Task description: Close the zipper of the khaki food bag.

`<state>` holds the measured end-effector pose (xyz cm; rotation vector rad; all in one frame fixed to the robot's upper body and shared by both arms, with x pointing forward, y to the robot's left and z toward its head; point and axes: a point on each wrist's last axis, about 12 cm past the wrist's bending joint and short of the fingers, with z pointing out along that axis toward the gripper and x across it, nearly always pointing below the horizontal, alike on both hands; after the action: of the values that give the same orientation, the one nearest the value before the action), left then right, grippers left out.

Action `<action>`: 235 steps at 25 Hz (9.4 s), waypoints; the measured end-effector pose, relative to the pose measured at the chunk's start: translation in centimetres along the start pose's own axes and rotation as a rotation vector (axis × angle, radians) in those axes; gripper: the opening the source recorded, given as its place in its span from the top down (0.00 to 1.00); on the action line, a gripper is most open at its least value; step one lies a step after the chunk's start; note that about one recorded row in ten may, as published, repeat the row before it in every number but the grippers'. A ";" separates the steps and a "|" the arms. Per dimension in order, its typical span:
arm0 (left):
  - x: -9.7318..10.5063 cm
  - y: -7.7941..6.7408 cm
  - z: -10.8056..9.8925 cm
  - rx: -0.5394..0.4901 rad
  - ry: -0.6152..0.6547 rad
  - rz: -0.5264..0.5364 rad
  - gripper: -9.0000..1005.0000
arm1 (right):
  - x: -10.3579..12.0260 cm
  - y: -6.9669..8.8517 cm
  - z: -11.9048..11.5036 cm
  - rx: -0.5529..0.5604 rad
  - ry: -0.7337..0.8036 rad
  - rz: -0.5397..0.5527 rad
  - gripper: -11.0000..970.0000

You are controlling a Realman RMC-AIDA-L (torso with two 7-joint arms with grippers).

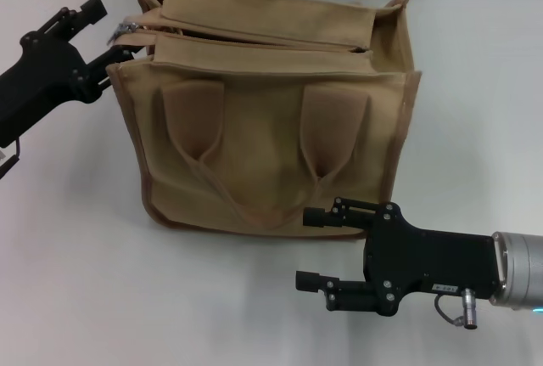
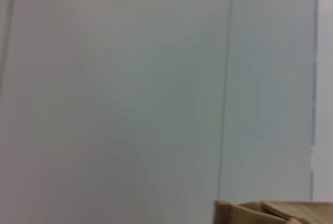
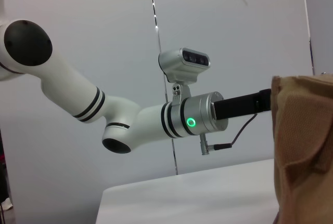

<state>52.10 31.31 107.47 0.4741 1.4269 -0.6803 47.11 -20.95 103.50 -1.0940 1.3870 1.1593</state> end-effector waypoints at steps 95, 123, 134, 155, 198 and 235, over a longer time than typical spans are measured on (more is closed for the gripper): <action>0.3 -2.9 1.2 0.110 -0.155 -0.224 0.97 | -7.9 -7.6 9.7 0.312 -0.211 -0.492 0.28; 0.0 -2.7 2.1 0.114 -0.172 -0.224 0.97 | -6.6 -5.3 12.8 0.388 -0.157 -0.689 0.38; 0.1 -2.6 2.0 0.102 -0.162 -0.219 0.97 | -7.0 -5.7 11.0 0.365 -0.242 -0.509 0.46; -0.9 -2.0 3.3 0.119 -0.185 -0.334 0.97 | -9.7 -8.6 9.3 0.116 -0.211 -0.176 0.46; -1.3 -2.1 5.0 0.148 -0.183 -0.342 0.97 | -9.8 -9.8 13.5 0.205 -0.084 -0.266 0.68; -1.0 -2.1 4.5 0.129 -0.187 -0.357 0.97 | -9.4 -9.5 13.6 0.254 -0.100 -0.319 0.78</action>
<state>53.99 26.88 109.18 0.2473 1.3064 -1.0801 59.33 -8.38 111.03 -1.0155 1.1931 0.7738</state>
